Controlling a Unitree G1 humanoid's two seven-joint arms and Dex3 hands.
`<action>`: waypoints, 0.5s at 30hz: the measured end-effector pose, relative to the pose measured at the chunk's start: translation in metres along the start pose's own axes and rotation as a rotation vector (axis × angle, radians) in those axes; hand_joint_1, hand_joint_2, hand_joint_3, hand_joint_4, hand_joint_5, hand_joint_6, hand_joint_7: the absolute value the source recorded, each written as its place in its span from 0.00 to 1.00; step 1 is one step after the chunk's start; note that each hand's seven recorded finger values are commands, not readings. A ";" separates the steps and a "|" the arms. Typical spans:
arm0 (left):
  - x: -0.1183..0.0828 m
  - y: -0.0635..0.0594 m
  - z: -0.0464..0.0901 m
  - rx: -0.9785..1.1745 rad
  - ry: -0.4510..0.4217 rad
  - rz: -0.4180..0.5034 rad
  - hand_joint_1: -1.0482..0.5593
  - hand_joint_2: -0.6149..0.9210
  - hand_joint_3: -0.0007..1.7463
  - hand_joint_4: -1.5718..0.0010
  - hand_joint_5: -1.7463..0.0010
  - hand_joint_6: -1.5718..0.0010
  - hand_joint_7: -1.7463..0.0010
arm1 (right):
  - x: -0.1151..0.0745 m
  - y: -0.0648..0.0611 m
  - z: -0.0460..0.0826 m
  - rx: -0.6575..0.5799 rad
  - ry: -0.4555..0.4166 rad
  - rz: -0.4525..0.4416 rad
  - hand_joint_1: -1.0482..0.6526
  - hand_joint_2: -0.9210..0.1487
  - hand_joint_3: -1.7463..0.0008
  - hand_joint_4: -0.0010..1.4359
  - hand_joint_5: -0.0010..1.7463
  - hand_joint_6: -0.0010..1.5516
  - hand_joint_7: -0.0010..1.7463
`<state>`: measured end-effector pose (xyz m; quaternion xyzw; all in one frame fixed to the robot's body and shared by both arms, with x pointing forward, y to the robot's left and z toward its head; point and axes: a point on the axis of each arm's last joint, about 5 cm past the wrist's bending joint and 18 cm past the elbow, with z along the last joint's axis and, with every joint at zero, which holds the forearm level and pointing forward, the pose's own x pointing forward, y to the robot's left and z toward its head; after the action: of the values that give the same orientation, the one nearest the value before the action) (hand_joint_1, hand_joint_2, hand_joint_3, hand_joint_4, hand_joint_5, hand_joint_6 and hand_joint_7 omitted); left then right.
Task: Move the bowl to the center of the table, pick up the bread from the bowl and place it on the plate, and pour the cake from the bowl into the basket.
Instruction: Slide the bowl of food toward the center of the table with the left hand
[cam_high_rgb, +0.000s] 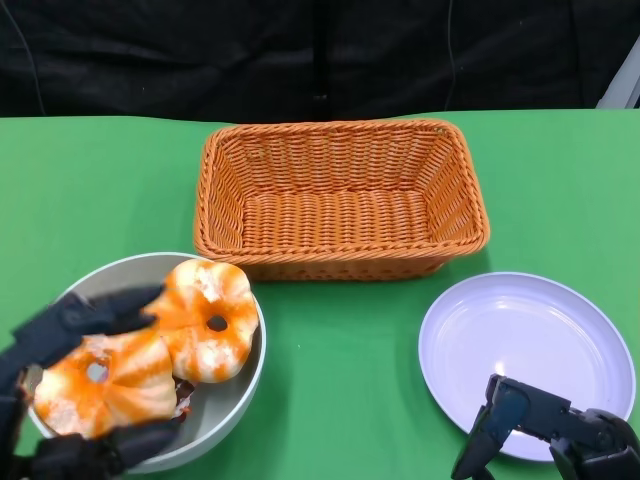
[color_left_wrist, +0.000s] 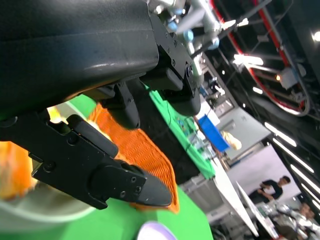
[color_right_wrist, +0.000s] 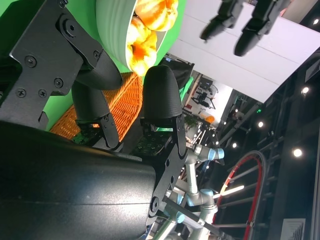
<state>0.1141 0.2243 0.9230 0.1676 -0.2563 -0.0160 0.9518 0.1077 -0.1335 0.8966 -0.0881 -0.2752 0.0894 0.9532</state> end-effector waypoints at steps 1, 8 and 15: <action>0.001 0.002 -0.002 0.009 0.004 0.005 0.24 1.00 0.20 0.83 0.57 0.76 0.84 | 0.000 0.000 0.000 0.000 0.000 0.001 0.63 0.79 0.02 0.57 0.93 0.51 0.80; 0.002 0.024 -0.013 0.134 0.079 0.064 0.19 1.00 0.25 0.99 0.56 0.84 0.87 | -0.001 0.000 -0.001 0.000 0.005 0.001 0.62 0.79 0.02 0.58 0.93 0.52 0.80; 0.004 0.028 -0.024 0.194 0.168 0.086 0.20 1.00 0.24 1.00 0.63 0.87 0.89 | -0.002 0.000 -0.001 0.000 -0.003 0.003 0.63 0.78 0.03 0.57 0.93 0.52 0.80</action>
<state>0.1277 0.2577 0.9147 0.2487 -0.1832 0.0638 0.9490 0.1068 -0.1336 0.8951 -0.0885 -0.2764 0.0908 0.9527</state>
